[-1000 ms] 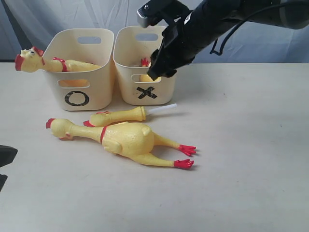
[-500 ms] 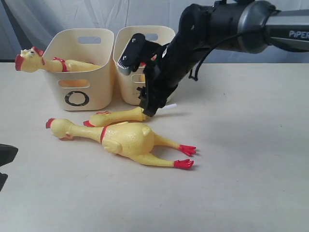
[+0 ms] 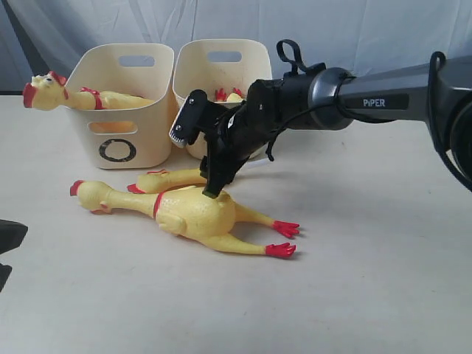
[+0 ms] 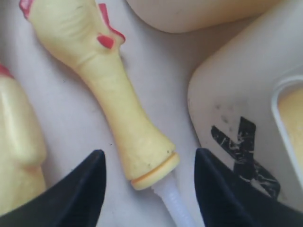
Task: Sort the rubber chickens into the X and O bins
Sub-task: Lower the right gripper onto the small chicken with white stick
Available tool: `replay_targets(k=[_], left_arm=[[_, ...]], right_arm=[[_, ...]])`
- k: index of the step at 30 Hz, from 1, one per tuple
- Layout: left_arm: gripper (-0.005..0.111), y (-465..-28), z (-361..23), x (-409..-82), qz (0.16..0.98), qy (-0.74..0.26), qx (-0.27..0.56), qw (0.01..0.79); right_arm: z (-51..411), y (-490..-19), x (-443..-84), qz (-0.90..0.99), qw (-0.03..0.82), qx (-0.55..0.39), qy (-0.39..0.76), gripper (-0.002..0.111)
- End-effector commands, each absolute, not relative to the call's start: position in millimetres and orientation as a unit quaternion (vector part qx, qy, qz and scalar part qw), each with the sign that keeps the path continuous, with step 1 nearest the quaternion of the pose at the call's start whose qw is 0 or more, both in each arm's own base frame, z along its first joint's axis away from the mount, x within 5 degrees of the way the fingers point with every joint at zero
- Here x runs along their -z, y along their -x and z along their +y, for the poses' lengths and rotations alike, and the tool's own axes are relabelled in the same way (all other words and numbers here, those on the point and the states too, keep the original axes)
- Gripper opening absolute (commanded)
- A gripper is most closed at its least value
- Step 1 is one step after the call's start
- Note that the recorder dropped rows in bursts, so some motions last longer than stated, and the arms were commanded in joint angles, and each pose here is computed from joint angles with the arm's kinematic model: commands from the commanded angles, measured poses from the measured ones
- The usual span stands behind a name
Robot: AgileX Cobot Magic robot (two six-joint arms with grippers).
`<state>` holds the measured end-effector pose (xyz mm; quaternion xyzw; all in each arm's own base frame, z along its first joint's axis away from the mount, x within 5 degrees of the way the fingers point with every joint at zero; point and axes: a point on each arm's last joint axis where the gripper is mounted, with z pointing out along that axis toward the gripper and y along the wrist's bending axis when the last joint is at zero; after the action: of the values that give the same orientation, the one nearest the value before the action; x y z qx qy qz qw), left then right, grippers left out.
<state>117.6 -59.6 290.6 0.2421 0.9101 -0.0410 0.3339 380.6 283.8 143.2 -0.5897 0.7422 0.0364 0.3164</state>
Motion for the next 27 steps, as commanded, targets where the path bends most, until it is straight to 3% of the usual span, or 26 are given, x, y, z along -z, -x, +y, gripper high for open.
replay_targets(k=[1, 27], left_arm=[[0.041, -116.5, -60.4, -290.7, 0.91, -0.239, 0.048, 0.335], [0.041, -116.3, -60.5, -290.6, 0.91, -0.239, 0.049, 0.334]], right_arm=[[283.8, -385.9, -148.2, 0.732, 0.341, -0.023, 0.589, 0.053], [282.7, -379.8, -113.4, 0.753, 0.273, -0.043, 0.598, 0.053]])
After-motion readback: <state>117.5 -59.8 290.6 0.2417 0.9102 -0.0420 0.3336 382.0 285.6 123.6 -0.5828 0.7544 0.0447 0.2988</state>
